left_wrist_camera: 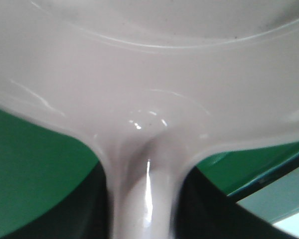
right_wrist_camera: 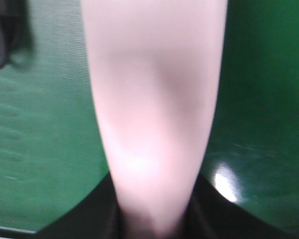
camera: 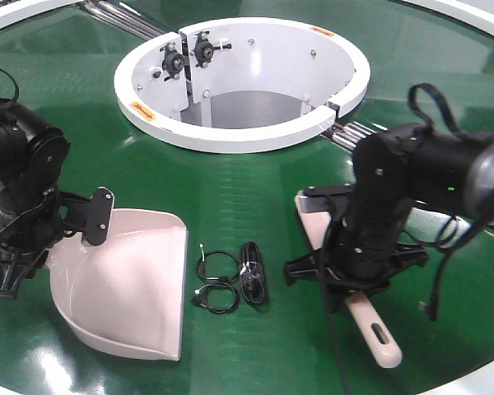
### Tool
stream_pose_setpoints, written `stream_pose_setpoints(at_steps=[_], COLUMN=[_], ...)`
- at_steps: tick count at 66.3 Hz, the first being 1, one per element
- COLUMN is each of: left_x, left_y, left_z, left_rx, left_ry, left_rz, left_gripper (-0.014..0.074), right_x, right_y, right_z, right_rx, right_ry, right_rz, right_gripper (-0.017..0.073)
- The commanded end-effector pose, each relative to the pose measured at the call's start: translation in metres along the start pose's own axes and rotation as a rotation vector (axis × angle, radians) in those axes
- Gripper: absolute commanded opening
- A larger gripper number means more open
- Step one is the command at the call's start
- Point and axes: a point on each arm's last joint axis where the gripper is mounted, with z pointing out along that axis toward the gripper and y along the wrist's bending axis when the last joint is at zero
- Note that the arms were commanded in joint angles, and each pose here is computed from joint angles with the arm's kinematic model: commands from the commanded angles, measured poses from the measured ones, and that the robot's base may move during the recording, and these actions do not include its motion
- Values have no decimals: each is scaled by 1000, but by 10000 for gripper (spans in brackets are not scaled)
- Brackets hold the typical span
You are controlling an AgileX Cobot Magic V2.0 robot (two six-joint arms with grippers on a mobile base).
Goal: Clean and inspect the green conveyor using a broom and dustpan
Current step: 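Move the brush with the right gripper over the cables toward the dustpan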
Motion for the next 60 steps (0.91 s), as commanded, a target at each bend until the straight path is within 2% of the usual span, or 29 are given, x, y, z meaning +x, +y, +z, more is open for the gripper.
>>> stream_pose_setpoints(at_steps=[1, 17, 32, 46, 60], left_x=[8, 8, 8, 8, 8], left_y=[0, 0, 0, 0, 0], left_z=[-19, -19, -19, -19, -19], left_rx=[-46, -46, -46, -46, -46], left_ry=[12, 12, 12, 12, 12], left_rz=[-29, -29, -29, -29, -29], left_gripper=[-6, -6, -6, -6, -6], right_x=[-5, -18, -21, -20, -19], right_y=[15, 30, 58, 88, 133], right_z=[-16, -3, 0, 11, 12], right_rx=[-5, 32, 46, -13, -90], right_ry=[-38, 51, 55, 92, 91], right_rz=[-42, -42, -112, -129, -188], right_gripper=[-4, -4, -4, -4, -4])
